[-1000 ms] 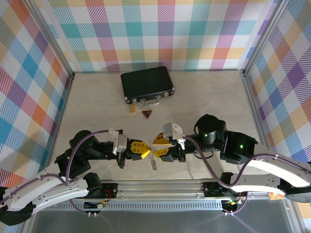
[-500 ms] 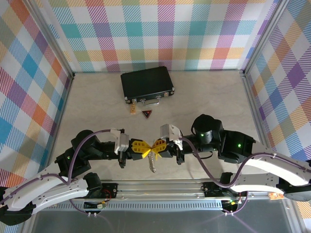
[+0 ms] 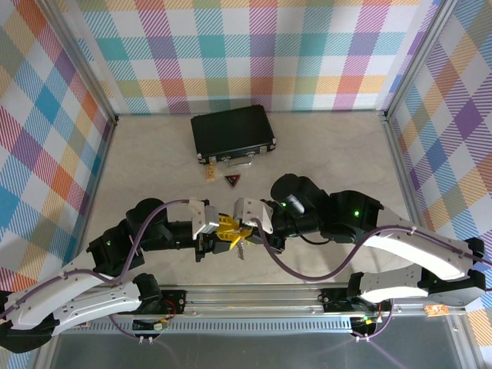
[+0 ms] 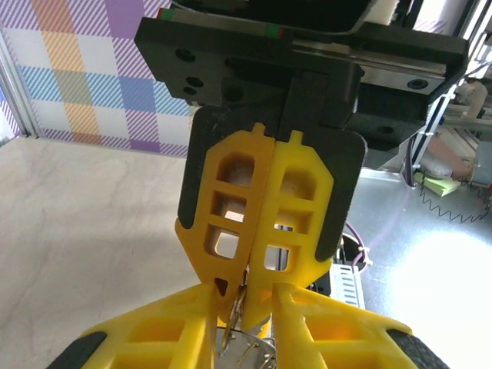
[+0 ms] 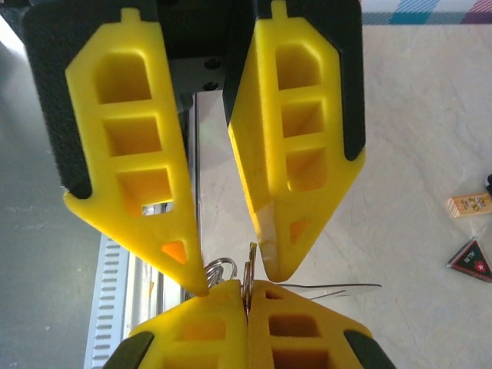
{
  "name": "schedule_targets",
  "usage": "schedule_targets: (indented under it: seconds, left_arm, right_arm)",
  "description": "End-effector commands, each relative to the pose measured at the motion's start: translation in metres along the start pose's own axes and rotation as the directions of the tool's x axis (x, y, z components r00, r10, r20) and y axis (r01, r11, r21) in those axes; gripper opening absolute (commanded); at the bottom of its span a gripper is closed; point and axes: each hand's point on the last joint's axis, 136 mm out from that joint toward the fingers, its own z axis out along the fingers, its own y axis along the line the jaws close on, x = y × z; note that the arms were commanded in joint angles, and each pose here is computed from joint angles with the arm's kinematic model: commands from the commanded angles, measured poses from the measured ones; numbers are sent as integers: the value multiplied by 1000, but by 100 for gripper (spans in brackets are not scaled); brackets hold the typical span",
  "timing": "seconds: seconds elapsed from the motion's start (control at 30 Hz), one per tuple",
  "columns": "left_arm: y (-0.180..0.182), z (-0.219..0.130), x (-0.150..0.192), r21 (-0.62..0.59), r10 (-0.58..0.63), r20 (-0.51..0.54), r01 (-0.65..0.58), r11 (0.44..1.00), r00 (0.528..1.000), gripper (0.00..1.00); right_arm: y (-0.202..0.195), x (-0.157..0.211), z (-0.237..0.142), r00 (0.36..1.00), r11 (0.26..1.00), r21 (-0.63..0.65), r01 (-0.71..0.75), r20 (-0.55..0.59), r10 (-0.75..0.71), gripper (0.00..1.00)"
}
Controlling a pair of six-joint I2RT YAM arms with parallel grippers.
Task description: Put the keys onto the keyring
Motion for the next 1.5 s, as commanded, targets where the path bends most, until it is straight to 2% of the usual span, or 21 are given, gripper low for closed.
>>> schedule_targets:
  seconds: [0.0, 0.3, 0.6, 0.97, 1.23, 1.47]
  left_arm:
    - [0, -2, -4, -8, 18, -3, -18, 1000, 1000, 21]
    - [2, -6, 1, -25, 18, -21, -18, 1000, 1000, 17]
    - [-3, -1, 3, 12, 10, -25, -10, 1000, 1000, 8]
    - [-4, 1, 5, 25, 9, -26, -8, 1000, 1000, 10]
    - [-5, 4, 9, 35, -6, -40, 7, 999, 999, 17]
    - [-4, 5, 9, 34, -3, -44, 4, 999, 999, 12]
  right_arm:
    - [10, -8, -10, 999, 998, -37, 44, 20, -43, 0]
    - [15, -10, -13, 998, 997, -64, 49, 40, -46, 0]
    - [20, -15, -10, 997, 994, -99, 48, 64, -42, 0]
    - [22, -20, -11, 995, 993, -110, 46, 89, -36, 0]
    - [19, -20, -14, 995, 996, -84, 38, 93, -30, 0]
    - [19, -22, -14, 994, 995, -89, 38, 101, -29, 0]
